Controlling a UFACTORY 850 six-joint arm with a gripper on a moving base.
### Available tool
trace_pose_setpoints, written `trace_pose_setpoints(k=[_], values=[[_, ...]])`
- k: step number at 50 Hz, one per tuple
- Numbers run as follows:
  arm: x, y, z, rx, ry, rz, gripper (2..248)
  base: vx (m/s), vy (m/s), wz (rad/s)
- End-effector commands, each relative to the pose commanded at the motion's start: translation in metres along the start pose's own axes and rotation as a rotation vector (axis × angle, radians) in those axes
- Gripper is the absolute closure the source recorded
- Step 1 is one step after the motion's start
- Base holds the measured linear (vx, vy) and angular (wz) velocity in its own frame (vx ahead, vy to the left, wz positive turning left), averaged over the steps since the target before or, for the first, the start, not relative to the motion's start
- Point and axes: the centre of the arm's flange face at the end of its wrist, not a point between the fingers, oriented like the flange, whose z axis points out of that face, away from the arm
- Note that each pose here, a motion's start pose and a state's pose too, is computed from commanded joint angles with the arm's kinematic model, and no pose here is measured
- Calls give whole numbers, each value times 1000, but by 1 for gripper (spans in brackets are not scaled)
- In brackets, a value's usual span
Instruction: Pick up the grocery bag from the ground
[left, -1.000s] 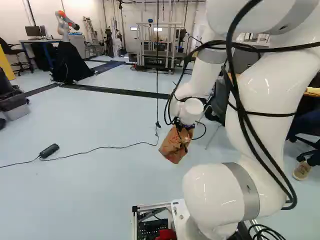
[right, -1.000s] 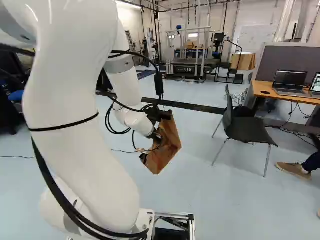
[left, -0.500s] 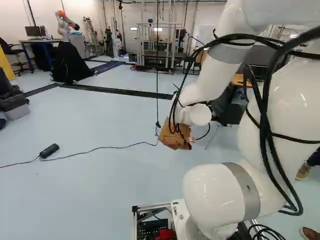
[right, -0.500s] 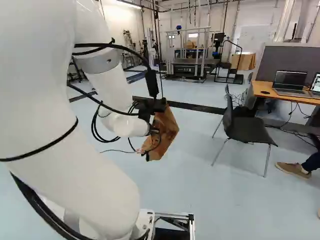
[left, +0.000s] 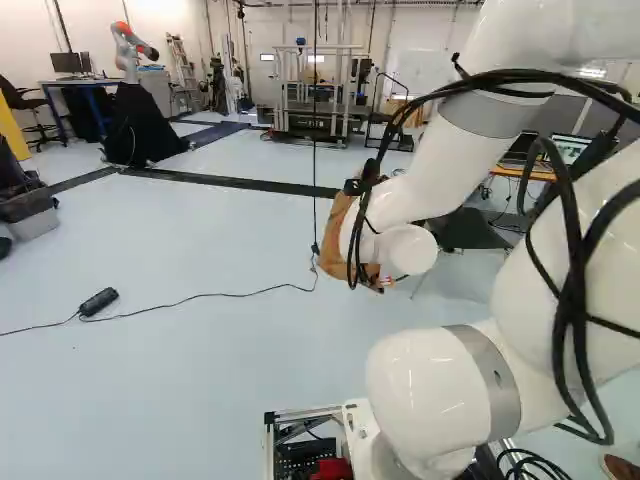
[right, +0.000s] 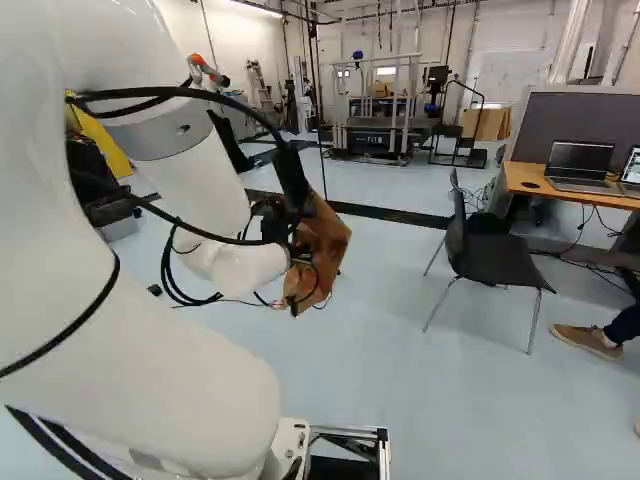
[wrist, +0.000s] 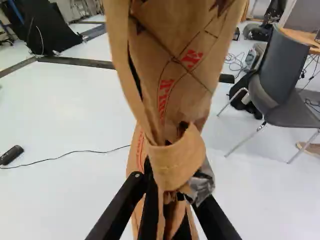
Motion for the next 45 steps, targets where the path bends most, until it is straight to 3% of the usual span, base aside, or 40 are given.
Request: trace_pose_setpoints(k=[22, 45], values=[[-2, -4, -19, 42, 95, -36, 229, 0, 0, 0], [-2, -5, -24, 55, 124, -46, 229, 0, 0, 0]])
